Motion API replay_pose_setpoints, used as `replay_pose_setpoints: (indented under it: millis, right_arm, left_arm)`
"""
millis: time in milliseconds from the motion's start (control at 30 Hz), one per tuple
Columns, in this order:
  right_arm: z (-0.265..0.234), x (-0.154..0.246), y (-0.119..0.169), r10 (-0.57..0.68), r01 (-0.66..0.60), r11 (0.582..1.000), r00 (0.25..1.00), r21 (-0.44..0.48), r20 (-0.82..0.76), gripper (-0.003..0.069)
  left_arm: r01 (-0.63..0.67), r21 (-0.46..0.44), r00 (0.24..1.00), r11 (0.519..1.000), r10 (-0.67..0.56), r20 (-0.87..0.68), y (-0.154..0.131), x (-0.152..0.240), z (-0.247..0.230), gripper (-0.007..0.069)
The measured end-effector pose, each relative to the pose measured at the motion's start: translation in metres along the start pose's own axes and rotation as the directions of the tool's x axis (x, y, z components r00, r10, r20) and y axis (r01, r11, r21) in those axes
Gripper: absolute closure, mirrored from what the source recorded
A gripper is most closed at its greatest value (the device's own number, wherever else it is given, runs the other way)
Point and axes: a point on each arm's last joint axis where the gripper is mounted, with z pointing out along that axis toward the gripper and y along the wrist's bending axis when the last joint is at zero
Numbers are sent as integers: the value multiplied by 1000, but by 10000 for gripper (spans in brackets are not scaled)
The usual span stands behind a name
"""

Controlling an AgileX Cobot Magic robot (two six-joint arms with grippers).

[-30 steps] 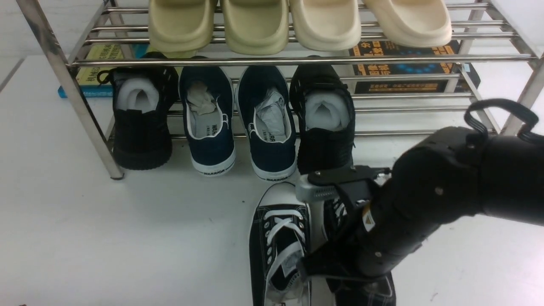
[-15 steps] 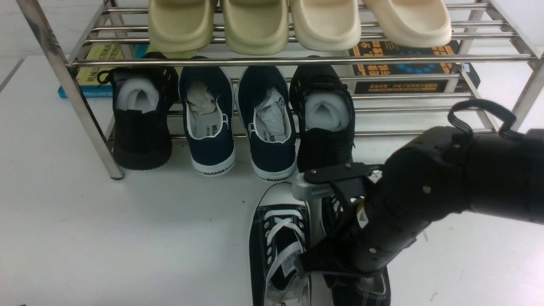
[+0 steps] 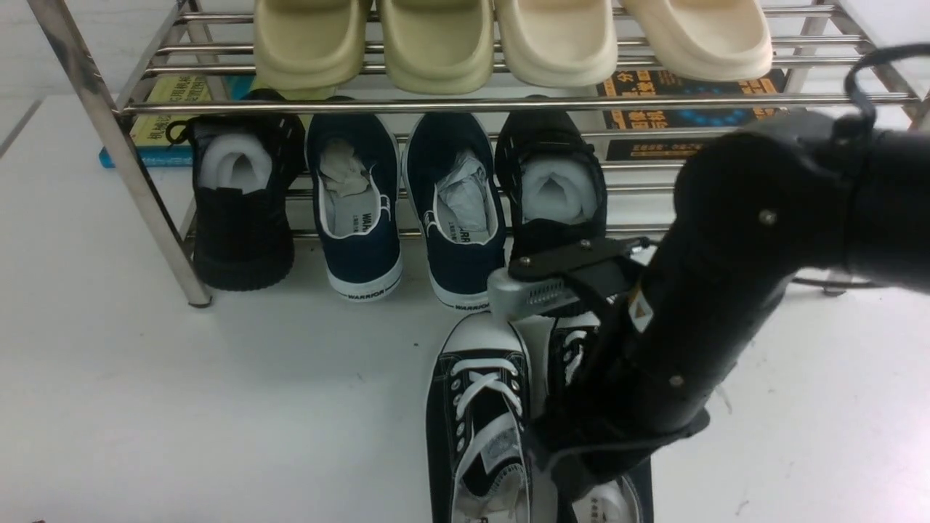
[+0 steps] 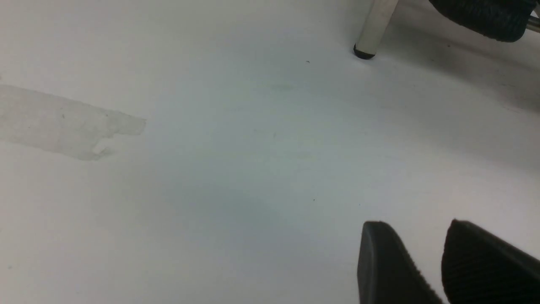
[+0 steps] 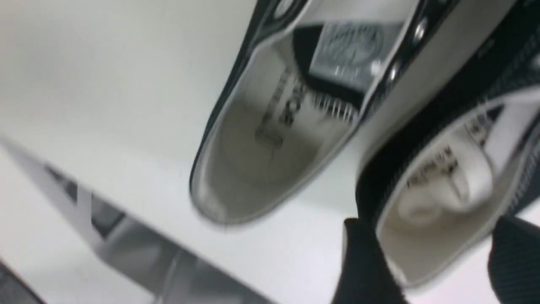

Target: Take the shoes off the shelf with your hand on the white table.

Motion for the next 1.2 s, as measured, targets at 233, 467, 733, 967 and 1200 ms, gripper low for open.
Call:
replay_pose_setpoints:
  millis: [233,467,733,967,1200]
  right_arm:
    - [-59,14,2,-163,154,985,978,77,131,535]
    - [-143,71,-7,-243,177,964,891,201,384,673]
    - [-170,166,-40,-147,23,976,799,215,583,673]
    - [-108,204,-69,5,-61,997,609,40,793,671]
    - [-51,203,-80,-6,24,1000,482,-6,876,666]
  left_arm:
    - [0,0,1000,1000,0,0,0,0,0,386]
    - [0,0,1000,1000,0,0,0,0,0,386]
    - [0,0,1000,1000,0,0,0,0,0,386]
    - [0,0,1000,1000,0,0,0,0,0,386]
    - [0,0,1000,1000,0,0,0,0,0,386]
